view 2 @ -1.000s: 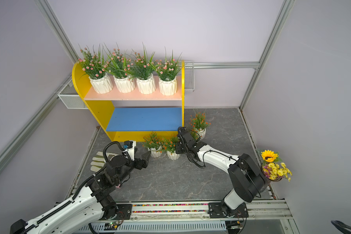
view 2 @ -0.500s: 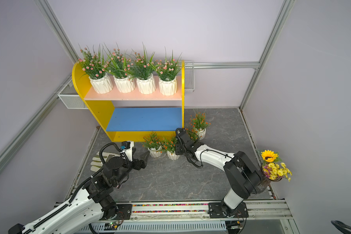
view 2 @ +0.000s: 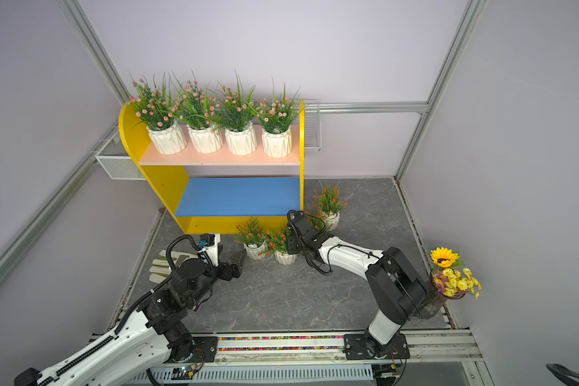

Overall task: Place the baby's breath potted plants on the rack by color
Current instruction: Pick up the baby's breath potted plant from the center of the board.

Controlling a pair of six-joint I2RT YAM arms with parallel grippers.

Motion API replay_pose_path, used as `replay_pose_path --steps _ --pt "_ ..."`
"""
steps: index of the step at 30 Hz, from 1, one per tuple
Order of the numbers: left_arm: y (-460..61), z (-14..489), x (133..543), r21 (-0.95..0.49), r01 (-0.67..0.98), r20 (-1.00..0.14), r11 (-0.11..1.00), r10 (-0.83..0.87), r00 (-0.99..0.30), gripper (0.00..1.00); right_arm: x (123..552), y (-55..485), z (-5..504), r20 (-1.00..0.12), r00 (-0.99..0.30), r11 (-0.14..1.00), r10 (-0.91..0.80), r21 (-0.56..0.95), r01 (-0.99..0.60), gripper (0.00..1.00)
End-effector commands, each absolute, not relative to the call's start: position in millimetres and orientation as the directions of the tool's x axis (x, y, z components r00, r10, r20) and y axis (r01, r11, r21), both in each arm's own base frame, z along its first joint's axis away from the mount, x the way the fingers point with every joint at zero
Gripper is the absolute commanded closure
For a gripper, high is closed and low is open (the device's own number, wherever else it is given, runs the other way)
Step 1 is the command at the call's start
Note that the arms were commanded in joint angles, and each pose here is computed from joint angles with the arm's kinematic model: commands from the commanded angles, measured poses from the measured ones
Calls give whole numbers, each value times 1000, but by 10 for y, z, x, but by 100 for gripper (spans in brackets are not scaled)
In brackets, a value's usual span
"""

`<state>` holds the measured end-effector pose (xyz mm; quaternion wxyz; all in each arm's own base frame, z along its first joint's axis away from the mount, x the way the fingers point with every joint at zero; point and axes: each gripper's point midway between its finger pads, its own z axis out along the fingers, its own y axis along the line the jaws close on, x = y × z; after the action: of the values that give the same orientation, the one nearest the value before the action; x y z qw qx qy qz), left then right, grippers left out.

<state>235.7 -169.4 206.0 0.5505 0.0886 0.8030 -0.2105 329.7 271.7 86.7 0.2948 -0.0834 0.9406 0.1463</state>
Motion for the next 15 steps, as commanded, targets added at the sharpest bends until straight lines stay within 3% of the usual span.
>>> replay_pose_path --steps 1,2,15 --pt "-1694 2007 2361 -266 356 -912 896 -114 -394 5 3185 2729 971 -560 -822 934 -104 230 -275 88" --pt "-1692 1994 2364 -267 353 -911 896 -115 -396 1 3172 2730 1009 -562 -820 930 -104 238 -281 88" --pt "-1847 1864 2308 -300 420 -901 856 -110 -419 0 2903 2645 1484 -590 -797 888 -128 289 -357 90"
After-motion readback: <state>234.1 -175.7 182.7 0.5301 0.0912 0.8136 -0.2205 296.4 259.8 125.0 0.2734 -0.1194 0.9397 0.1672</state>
